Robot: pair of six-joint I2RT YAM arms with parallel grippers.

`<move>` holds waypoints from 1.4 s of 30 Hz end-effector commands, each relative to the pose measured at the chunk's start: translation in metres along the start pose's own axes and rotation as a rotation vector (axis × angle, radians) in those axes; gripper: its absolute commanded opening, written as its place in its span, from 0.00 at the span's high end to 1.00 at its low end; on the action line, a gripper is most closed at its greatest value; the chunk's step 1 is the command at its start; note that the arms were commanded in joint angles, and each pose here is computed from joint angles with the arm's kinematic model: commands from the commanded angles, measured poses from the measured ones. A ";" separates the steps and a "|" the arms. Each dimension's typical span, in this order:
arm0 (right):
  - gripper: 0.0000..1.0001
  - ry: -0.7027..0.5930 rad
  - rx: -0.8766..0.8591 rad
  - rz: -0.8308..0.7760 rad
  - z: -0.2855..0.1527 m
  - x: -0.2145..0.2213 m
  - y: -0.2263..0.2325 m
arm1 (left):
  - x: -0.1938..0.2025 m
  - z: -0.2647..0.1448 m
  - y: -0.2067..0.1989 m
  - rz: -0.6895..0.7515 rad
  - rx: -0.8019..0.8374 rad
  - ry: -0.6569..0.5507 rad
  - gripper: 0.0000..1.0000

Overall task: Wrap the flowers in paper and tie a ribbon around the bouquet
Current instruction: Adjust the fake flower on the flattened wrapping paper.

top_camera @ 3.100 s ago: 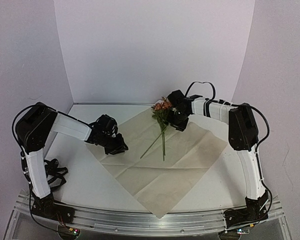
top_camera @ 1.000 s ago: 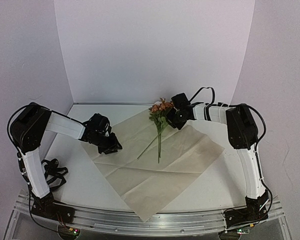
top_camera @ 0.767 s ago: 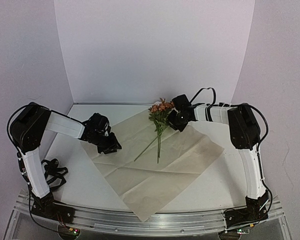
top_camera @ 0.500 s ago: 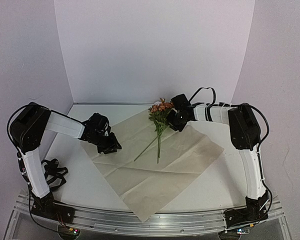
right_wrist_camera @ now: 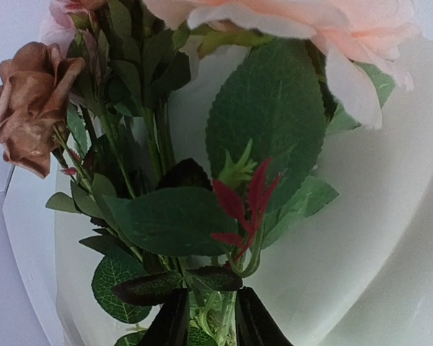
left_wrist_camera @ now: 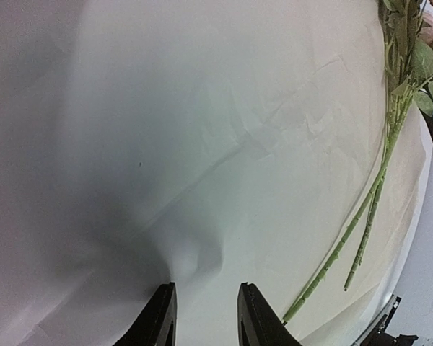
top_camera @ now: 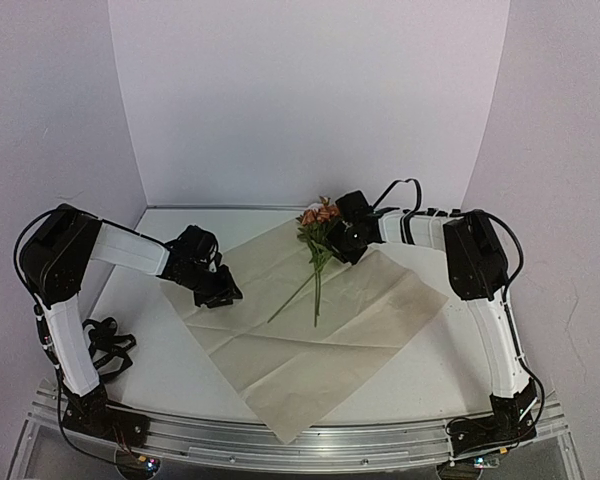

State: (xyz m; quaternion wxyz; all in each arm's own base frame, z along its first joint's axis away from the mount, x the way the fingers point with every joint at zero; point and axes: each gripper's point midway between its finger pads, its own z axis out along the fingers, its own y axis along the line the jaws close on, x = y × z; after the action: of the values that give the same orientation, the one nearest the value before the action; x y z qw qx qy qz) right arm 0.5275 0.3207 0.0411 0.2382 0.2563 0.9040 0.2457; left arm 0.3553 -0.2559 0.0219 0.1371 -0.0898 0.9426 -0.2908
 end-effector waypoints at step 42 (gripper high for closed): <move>1.00 -0.070 -0.082 -0.016 -0.064 -0.020 0.034 | -0.016 -0.004 0.005 -0.012 -0.010 -0.012 0.68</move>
State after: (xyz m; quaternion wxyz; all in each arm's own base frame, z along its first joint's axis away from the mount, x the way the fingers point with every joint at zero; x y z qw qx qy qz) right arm 0.5199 0.3135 0.0793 0.2558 0.2564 0.8964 0.2557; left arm 0.3607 -0.2461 0.0218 0.1335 -0.1008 0.9434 -0.2862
